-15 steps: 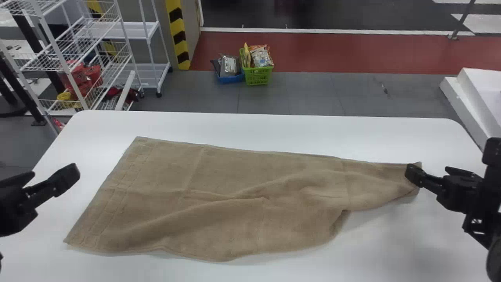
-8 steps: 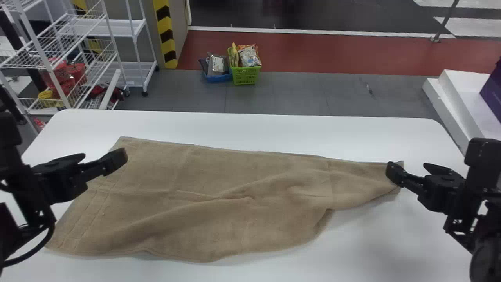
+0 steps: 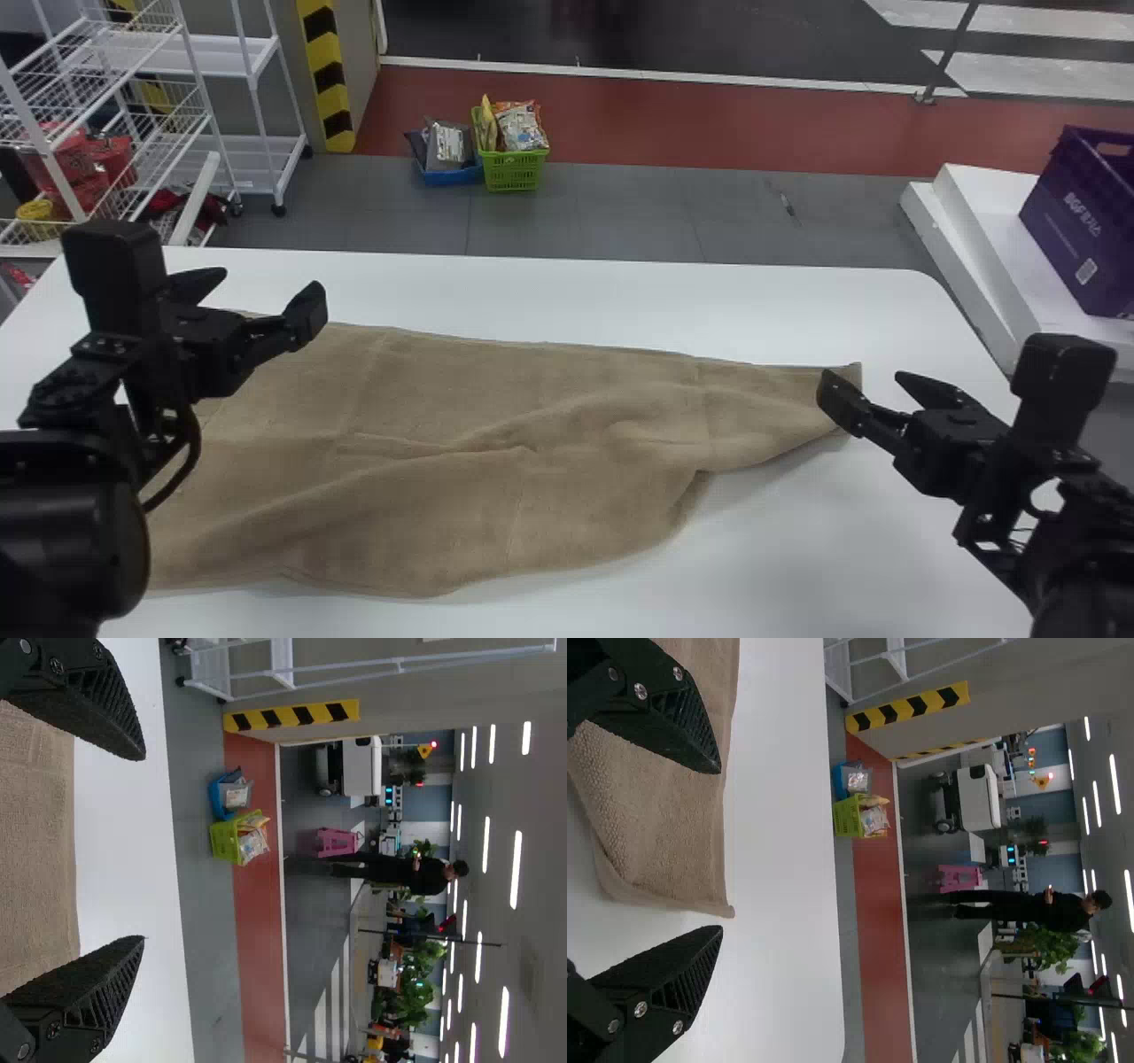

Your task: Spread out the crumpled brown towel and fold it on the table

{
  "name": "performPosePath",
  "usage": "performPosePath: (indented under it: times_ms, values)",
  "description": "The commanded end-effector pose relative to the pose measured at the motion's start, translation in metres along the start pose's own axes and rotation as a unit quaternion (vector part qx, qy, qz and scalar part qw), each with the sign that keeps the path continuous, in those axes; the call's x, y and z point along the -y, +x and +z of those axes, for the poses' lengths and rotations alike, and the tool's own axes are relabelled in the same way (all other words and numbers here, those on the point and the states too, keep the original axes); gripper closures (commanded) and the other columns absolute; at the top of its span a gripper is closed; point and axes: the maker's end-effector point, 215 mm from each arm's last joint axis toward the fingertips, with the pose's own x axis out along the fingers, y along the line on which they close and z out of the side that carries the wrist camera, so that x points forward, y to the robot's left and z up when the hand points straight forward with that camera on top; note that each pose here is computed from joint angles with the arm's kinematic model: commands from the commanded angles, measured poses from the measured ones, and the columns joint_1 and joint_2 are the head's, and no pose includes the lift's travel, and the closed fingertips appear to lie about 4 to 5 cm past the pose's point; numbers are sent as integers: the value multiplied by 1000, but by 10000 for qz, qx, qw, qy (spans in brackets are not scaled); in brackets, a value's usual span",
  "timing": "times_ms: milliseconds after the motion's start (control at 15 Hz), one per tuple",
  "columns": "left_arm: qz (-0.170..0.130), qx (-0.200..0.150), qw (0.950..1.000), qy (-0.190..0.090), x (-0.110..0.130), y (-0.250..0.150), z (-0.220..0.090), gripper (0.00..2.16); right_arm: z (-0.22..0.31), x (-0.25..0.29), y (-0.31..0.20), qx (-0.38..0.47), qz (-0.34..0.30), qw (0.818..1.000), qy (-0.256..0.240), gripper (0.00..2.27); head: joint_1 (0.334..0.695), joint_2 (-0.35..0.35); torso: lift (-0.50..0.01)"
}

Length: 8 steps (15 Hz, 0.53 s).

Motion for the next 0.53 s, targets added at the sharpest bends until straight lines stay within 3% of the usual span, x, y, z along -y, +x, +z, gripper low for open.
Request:
performPosePath:
  times_ms: [0,200,467]
  values:
    - [81,-23,9997,246,-5,15,-10,93,-1,-10,-1,24,93,10000,-21,208,695,-83,-127]
    - [152,-319,9989,294,-20,36,-23,93,5,-26,-7,123,229,9996,-55,208,695,-67,-127]
    - [206,-1020,9945,136,-34,43,-55,100,12,-35,-11,188,298,9993,-91,208,695,-36,-127]
